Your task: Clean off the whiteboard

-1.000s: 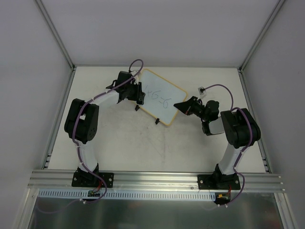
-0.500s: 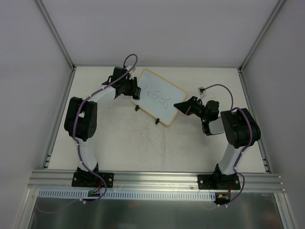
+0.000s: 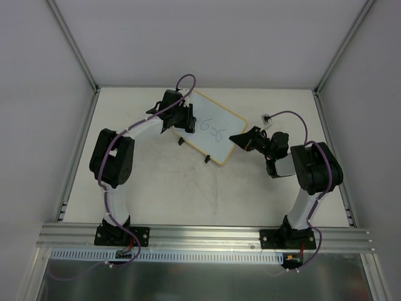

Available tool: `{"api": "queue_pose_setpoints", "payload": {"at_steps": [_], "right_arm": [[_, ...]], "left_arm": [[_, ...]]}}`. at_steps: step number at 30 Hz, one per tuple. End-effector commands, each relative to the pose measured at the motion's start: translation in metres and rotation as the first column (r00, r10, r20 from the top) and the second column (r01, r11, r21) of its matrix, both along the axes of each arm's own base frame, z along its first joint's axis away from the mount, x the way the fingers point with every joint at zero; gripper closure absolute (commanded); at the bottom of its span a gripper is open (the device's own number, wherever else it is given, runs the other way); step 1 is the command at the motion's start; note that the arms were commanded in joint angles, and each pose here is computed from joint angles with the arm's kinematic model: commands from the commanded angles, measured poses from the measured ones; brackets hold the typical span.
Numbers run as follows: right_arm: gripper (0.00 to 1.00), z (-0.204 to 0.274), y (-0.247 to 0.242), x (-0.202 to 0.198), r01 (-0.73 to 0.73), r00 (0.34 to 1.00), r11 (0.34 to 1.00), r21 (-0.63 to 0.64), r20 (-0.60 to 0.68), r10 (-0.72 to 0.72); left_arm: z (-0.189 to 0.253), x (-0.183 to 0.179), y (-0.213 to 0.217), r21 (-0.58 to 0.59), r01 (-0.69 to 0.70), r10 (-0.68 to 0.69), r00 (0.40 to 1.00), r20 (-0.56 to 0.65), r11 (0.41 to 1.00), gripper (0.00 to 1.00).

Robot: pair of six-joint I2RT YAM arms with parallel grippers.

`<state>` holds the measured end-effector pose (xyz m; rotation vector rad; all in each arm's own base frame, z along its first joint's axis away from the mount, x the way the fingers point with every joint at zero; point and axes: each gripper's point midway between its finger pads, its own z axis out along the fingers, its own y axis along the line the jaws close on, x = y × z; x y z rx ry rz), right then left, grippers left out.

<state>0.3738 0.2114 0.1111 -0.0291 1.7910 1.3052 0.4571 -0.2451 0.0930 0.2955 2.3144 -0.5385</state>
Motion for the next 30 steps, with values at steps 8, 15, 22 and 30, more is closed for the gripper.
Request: {"api": "queue_pose_setpoints", "payload": {"at_steps": [8, 15, 22, 30], "right_arm": [[1.00, 0.043, 0.003, 0.004, -0.014, 0.963, 1.000, -0.001, 0.268, 0.014], [1.00, 0.043, 0.005, 0.004, -0.019, 0.964, 1.000, 0.001, 0.266, 0.018], [1.00, 0.043, 0.006, 0.004, -0.020, 0.963, 1.000, 0.000, 0.267, 0.020], [1.00, 0.043, 0.006, 0.004, -0.022, 0.963, 1.000, -0.001, 0.270, 0.021]], "left_arm": [[-0.020, -0.060, -0.069, -0.091, 0.144, -0.153, 0.983, -0.099, 0.985, 1.00], [-0.024, -0.091, -0.096, -0.134, 0.198, -0.213, 0.971, -0.110, 0.971, 1.00], [-0.024, -0.115, -0.125, -0.147, 0.258, -0.274, 0.956, -0.106, 0.955, 1.00], [-0.025, -0.134, -0.156, -0.163, 0.320, -0.340, 0.934, -0.110, 0.933, 1.00]]}}
